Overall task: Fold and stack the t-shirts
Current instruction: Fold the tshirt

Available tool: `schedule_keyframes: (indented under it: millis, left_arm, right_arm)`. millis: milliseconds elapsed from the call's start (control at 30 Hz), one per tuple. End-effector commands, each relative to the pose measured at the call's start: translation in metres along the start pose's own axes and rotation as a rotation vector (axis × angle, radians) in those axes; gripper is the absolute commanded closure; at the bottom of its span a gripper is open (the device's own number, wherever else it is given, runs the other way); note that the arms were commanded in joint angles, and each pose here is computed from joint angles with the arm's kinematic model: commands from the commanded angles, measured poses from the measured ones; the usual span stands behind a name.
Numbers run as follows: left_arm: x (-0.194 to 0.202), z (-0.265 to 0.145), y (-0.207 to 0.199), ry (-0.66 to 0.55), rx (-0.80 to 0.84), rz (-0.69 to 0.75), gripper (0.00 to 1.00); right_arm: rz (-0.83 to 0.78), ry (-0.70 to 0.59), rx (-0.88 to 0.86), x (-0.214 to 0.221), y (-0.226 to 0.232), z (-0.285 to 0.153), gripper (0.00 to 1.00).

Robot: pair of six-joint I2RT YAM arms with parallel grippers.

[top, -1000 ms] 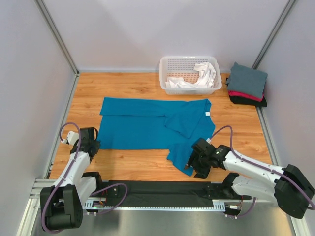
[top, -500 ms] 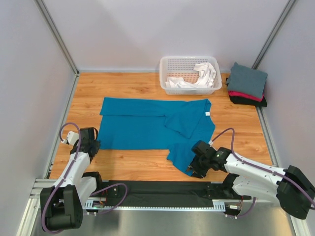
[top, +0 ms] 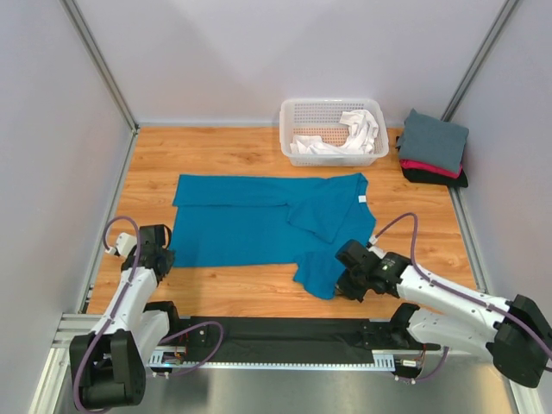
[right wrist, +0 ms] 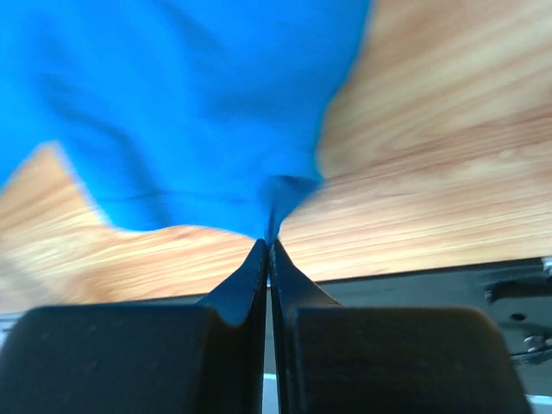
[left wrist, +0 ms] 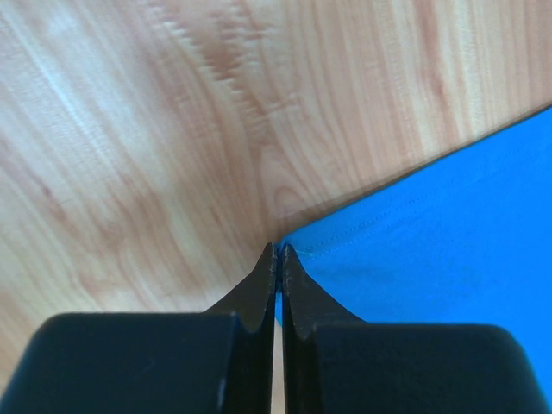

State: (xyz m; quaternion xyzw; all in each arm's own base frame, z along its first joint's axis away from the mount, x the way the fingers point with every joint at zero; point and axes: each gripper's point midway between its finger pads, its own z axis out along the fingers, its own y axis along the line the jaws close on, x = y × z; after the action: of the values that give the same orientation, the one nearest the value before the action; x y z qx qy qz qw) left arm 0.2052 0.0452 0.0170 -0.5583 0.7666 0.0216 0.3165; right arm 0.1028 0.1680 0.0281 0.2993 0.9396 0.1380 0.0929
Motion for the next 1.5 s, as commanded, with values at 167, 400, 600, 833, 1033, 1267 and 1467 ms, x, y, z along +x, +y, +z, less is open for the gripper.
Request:
schedule_keyframes:
  millis: [167, 400, 600, 833, 1033, 1267, 1467]
  left_arm:
    - [-0.028, -0.011, -0.004, -0.070, -0.066, 0.023, 1.00]
    - [-0.047, -0.010, -0.023, -0.104, -0.078, 0.043, 1.00]
    - [-0.069, -0.008, -0.046, -0.146, -0.099, 0.081, 1.00]
    - [-0.080, -0.001, -0.063, -0.155, -0.117, 0.107, 1.00]
    - [-0.084, 0.003, -0.066, -0.152, -0.159, 0.131, 1.00]
    - [-0.068, 0.001, -0.047, -0.109, -0.222, 0.052, 1.00]
    - [-0.064, -0.010, -0.045, -0.099, -0.204, 0.018, 1.00]
  right_arm:
    - [-0.099, -0.265, -0.154, -0.075, 0.072, -0.072, 1.00]
    - [-0.152, -0.337, -0.164, -0.134, 0.107, -0.081, 1.00]
    - [-0.234, -0.371, -0.158, -0.172, 0.136, -0.076, 0.99]
    - [-0.336, -0.440, -0.124, -0.209, 0.178, -0.073, 0.99]
    - [-0.335, -0.450, -0.086, -0.236, 0.189, -0.067, 0.99]
    - [-0.304, -0.459, -0.094, -0.240, 0.176, -0.074, 1.00]
    - [-0.293, -0.476, -0.078, -0.238, 0.161, -0.081, 1.00]
